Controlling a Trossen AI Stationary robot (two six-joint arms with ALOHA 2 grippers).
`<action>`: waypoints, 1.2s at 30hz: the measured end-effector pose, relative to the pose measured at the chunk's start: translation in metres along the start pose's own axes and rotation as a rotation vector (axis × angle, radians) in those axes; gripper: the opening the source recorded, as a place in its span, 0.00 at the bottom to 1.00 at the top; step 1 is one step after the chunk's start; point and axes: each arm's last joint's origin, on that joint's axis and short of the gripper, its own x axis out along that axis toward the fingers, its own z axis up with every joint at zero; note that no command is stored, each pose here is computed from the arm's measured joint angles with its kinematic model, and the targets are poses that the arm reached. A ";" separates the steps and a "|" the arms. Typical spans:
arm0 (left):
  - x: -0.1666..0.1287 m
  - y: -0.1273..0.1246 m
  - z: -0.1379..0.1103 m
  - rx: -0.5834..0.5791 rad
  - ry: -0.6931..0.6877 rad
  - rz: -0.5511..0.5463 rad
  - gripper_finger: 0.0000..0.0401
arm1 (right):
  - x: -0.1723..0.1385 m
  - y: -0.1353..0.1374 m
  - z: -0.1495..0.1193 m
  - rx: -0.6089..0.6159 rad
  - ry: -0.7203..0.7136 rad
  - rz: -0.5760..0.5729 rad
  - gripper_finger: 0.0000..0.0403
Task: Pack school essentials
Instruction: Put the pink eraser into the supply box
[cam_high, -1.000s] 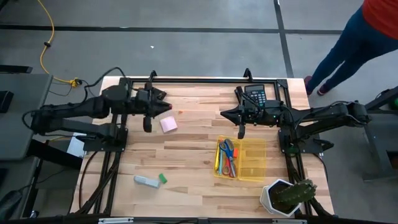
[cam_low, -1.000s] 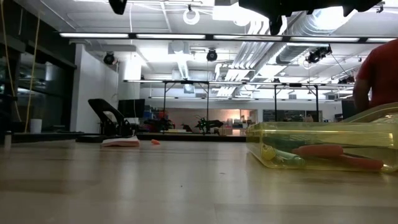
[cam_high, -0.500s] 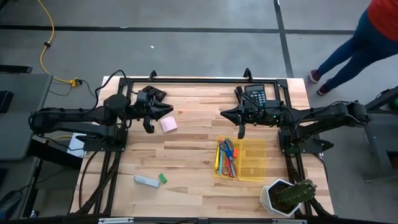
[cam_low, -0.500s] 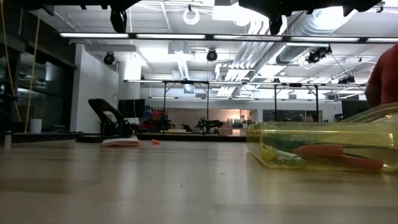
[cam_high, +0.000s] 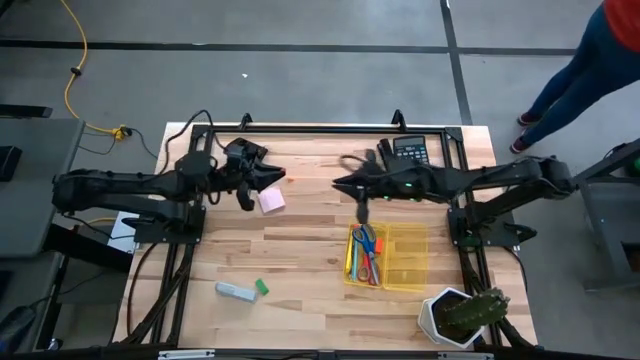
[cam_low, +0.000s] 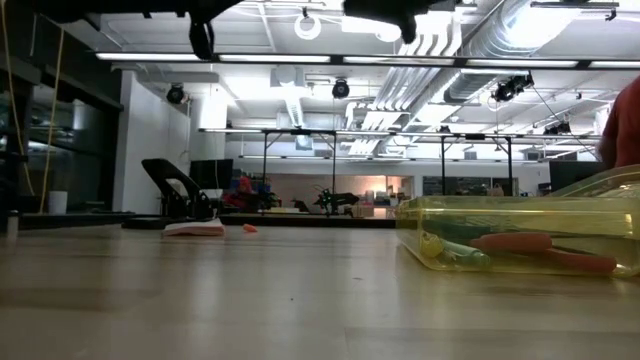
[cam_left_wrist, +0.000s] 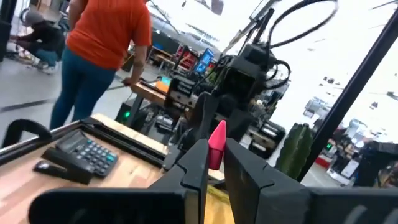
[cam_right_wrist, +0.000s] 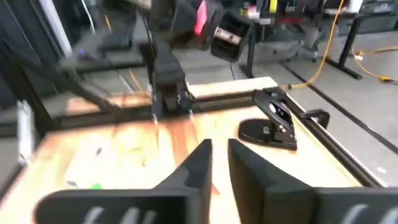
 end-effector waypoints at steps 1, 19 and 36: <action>0.004 0.000 -0.002 -0.010 0.001 -0.004 0.09 | 0.008 0.002 0.005 -0.029 0.022 0.012 0.15; 0.033 0.011 -0.025 -0.527 -0.007 0.005 0.09 | 0.084 0.017 0.049 -0.465 0.086 -0.074 0.56; 0.033 0.009 -0.022 -0.566 -0.029 -0.026 0.09 | 0.085 0.015 0.049 -0.419 0.082 -0.079 0.32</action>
